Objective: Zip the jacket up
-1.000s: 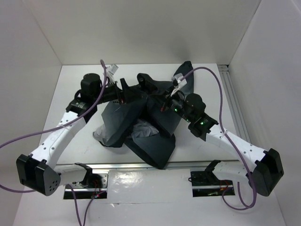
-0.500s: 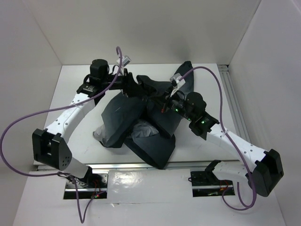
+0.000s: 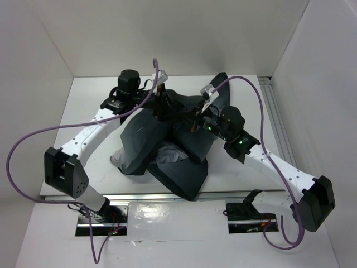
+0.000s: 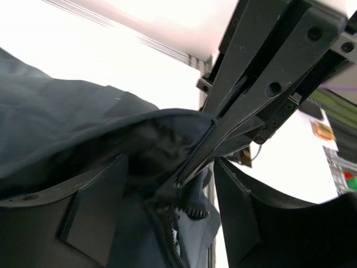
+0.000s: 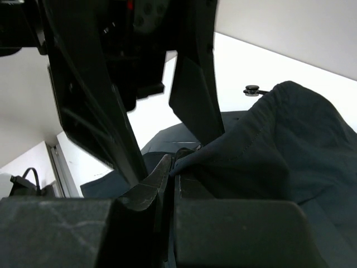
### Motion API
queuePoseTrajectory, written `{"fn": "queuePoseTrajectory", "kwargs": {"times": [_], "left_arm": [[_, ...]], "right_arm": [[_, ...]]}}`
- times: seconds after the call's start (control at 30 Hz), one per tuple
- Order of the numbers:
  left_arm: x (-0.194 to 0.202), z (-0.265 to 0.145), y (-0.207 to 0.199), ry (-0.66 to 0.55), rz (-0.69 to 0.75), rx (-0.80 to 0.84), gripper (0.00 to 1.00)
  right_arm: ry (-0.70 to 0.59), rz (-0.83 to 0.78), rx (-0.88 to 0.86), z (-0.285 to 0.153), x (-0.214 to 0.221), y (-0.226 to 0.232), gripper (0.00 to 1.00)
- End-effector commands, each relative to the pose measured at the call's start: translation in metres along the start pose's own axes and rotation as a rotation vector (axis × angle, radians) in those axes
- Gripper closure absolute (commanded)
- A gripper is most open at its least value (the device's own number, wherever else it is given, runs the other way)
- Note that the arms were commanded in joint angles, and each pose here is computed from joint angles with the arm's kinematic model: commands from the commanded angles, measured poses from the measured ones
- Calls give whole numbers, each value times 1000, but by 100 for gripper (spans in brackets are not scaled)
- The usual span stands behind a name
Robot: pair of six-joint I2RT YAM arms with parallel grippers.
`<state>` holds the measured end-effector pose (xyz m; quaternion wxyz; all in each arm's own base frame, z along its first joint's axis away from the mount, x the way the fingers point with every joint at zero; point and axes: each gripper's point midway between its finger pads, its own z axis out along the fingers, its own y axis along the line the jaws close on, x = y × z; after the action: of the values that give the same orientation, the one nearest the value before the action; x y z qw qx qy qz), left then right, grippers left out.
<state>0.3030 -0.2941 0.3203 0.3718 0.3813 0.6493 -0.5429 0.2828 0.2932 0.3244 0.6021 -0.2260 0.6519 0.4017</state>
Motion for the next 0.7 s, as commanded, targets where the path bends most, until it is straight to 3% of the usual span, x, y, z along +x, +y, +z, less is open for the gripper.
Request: {"fn": "queuePoseTrajectory", "kwargs": {"times": [0.0, 0.33, 0.43, 0.67], "left_arm": [[-1, 5, -9, 20, 74, 86, 26], [10, -1, -21, 37, 73, 109, 42], [6, -2, -24, 30, 89, 110, 52], [12, -2, -26, 45, 60, 131, 65]], "right_arm": [[-74, -17, -46, 3, -34, 12, 100], [-82, -17, -20, 3, -36, 6, 100], [-76, -14, -9, 5, -33, 2, 100], [-63, -1, 14, 6, -27, -7, 100]]}}
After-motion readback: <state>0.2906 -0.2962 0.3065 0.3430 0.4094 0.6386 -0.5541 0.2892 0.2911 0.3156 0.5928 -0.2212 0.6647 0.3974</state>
